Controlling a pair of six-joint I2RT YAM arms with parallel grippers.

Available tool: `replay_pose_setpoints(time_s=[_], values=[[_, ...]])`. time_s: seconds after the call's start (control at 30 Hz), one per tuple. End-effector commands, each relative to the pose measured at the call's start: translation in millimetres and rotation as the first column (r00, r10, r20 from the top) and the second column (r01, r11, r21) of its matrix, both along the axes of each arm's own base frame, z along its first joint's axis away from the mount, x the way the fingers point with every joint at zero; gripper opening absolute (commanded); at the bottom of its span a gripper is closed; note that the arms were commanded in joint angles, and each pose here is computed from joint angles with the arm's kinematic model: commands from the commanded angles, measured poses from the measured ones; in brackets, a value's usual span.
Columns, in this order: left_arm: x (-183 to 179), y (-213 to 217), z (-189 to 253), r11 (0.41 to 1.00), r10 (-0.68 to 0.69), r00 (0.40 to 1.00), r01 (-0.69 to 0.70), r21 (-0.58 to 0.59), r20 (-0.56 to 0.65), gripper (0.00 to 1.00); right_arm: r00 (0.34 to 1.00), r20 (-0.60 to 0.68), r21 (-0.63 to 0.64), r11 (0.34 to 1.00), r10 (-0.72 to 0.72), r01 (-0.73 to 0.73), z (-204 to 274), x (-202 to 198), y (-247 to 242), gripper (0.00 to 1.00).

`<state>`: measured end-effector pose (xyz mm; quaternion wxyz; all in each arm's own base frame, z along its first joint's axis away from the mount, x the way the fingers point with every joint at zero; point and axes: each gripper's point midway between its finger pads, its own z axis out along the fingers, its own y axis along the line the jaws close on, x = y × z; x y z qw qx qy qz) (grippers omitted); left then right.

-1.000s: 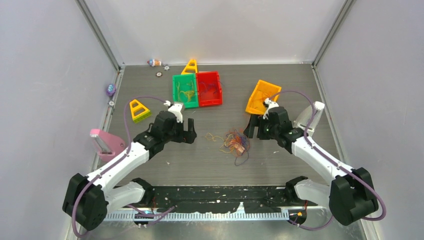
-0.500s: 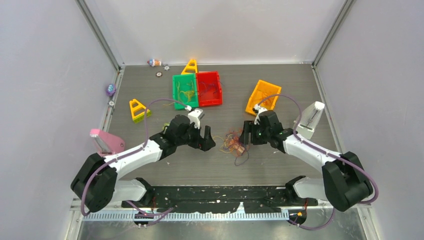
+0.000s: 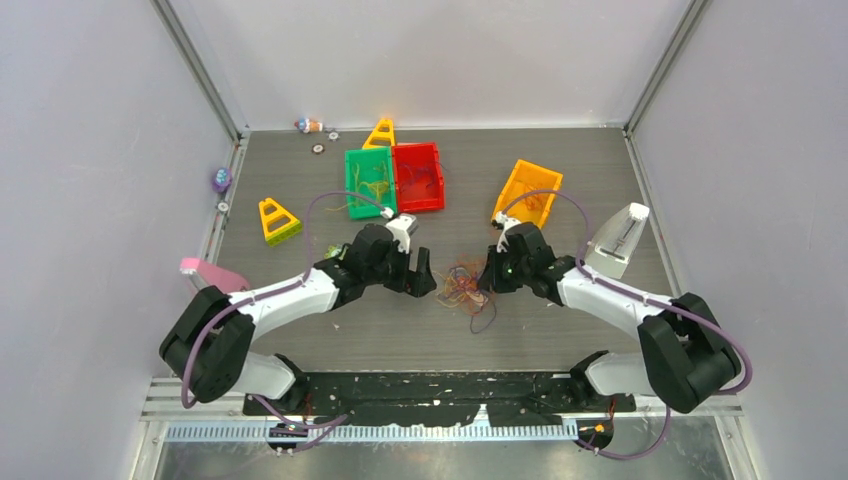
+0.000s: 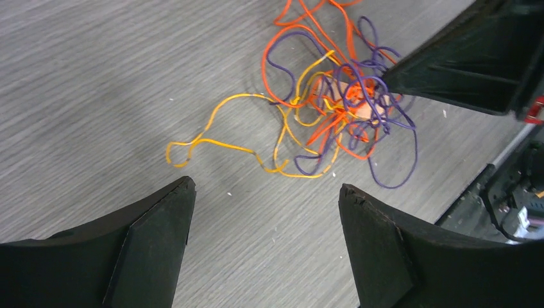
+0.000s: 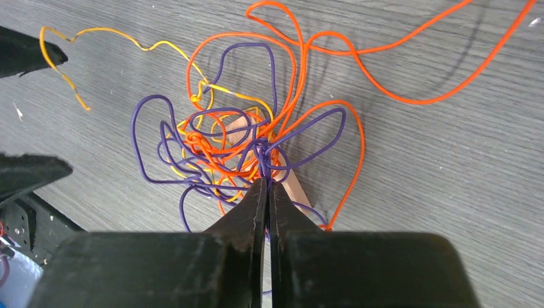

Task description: Untangle the cables

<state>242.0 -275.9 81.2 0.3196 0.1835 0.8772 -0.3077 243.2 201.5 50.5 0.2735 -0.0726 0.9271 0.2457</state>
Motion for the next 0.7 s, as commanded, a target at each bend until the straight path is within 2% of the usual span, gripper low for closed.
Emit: replay_pose_setpoints(time_s=[0.0, 0.3, 0.4, 0.57, 0.67], values=[[19, 11, 18, 0.995, 0.091, 0.992, -0.094, 0.024, 0.083, 0.83, 0.996, 0.093, 0.068, 0.998, 0.013, -0.019, 42, 8, 11, 0.06], [26, 45, 18, 0.972, 0.18, 0.972, -0.2, 0.126, 0.148, 0.83, 0.99, 0.141, 0.058, 0.998, -0.019, 0.011, 64, 5, -1, 0.06], [29, 49, 13, 0.967, 0.203, 0.97, -0.22, 0.13, 0.132, 0.85, 0.99, 0.138, 0.062, 0.998, -0.027, 0.019, 65, 4, -1, 0.05], [38, 38, 5, 0.97, 0.174, 0.98, -0.187, 0.153, 0.094, 0.94, 0.99, 0.139, 0.061, 0.998, -0.033, 0.025, 66, 4, -2, 0.05], [47, 30, -7, 0.965, 0.152, 0.987, -0.16, 0.209, 0.054, 0.94, 0.99, 0.138, 0.062, 0.998, -0.031, 0.023, 67, 5, -1, 0.05]])
